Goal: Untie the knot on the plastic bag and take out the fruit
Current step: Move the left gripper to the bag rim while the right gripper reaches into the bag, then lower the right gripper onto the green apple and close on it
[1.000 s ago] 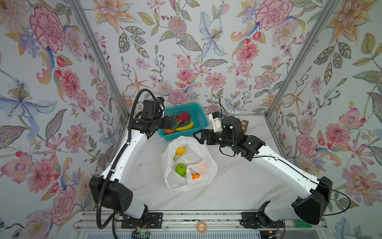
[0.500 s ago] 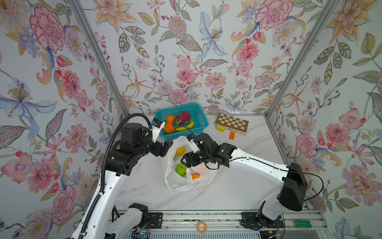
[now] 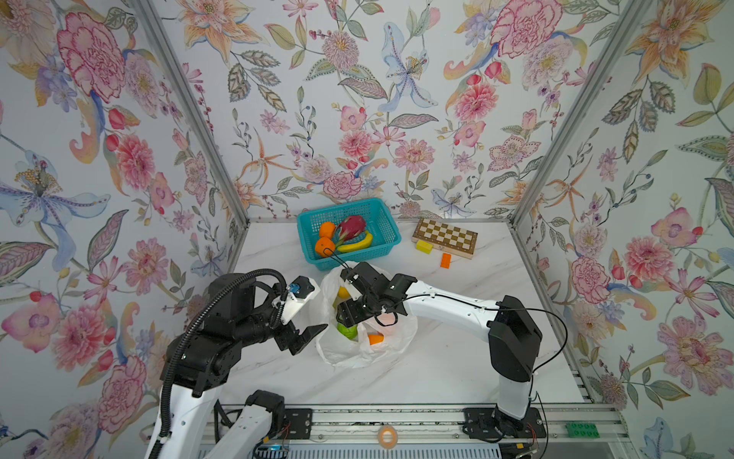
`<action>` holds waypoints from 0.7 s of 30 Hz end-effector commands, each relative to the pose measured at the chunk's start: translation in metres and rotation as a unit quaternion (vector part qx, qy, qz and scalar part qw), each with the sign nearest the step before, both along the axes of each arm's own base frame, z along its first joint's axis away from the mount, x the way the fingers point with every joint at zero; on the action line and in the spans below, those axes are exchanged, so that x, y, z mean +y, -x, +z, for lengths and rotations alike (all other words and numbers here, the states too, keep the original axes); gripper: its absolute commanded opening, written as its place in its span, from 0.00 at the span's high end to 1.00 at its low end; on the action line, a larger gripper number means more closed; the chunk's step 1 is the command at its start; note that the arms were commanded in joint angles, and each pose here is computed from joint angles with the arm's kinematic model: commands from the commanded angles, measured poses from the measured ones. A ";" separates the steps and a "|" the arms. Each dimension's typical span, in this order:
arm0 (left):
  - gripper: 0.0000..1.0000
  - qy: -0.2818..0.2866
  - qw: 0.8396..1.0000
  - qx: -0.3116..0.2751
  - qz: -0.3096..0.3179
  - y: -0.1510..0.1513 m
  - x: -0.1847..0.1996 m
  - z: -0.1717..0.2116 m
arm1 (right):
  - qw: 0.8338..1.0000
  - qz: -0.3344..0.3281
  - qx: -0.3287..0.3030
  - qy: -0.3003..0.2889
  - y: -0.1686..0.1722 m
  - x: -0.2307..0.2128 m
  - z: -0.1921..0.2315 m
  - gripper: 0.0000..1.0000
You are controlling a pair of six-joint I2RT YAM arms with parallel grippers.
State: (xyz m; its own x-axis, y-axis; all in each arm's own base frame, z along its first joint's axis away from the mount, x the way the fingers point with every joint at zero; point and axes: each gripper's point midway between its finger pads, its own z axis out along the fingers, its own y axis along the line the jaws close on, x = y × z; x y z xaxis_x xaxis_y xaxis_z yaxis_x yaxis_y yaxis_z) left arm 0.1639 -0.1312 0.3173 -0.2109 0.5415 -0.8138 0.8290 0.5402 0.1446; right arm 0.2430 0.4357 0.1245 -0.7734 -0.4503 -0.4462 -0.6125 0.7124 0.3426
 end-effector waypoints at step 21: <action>0.07 -0.074 0.996 0.014 -0.041 0.014 0.009 -0.013 | 0.995 0.043 0.004 0.087 -0.004 0.009 -0.055 0.37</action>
